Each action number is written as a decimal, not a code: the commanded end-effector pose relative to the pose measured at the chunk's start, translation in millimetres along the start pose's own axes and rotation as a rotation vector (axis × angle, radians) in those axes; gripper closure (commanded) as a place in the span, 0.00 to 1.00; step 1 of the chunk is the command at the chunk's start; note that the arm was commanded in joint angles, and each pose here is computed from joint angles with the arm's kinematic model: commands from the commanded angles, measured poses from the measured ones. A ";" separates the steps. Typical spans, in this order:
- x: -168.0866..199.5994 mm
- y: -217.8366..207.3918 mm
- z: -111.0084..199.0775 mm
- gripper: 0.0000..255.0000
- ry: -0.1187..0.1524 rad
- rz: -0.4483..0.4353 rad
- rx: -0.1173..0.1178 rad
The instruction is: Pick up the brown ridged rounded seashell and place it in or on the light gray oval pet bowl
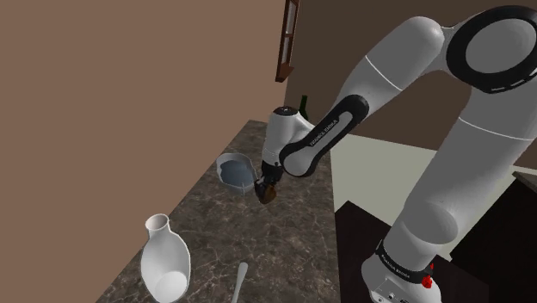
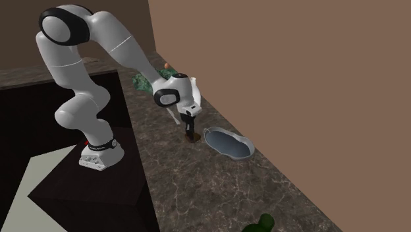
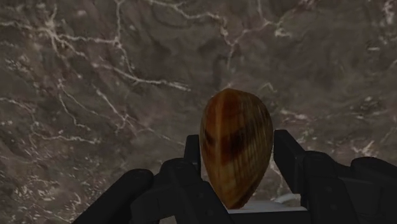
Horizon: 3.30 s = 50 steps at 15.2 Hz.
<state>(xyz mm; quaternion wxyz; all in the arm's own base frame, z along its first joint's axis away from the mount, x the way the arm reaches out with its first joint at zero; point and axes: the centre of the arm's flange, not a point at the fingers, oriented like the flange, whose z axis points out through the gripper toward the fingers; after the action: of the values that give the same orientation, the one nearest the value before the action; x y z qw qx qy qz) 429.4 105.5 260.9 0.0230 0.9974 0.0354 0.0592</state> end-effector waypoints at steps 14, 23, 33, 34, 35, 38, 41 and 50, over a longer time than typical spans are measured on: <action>8.9 3.6 -78.7 1.00 0.000 0.000 0.000; 13.9 5.8 -121.7 1.00 0.000 0.000 0.000; 144.7 20.1 -111.1 1.00 0.000 0.000 0.000; 157.8 21.5 -110.1 1.00 0.000 0.000 0.000; 170.9 22.9 -109.0 1.00 0.000 0.000 0.000; 197.3 25.6 -101.6 1.00 0.000 0.000 0.000; 195.5 24.8 -85.9 1.00 0.000 0.000 0.000; 190.0 22.5 -38.7 1.00 0.000 0.000 0.000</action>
<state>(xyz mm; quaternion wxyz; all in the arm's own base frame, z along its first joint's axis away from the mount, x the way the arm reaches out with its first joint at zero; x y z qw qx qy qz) 613.7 98.9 328.8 0.0228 0.9974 0.0356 0.0586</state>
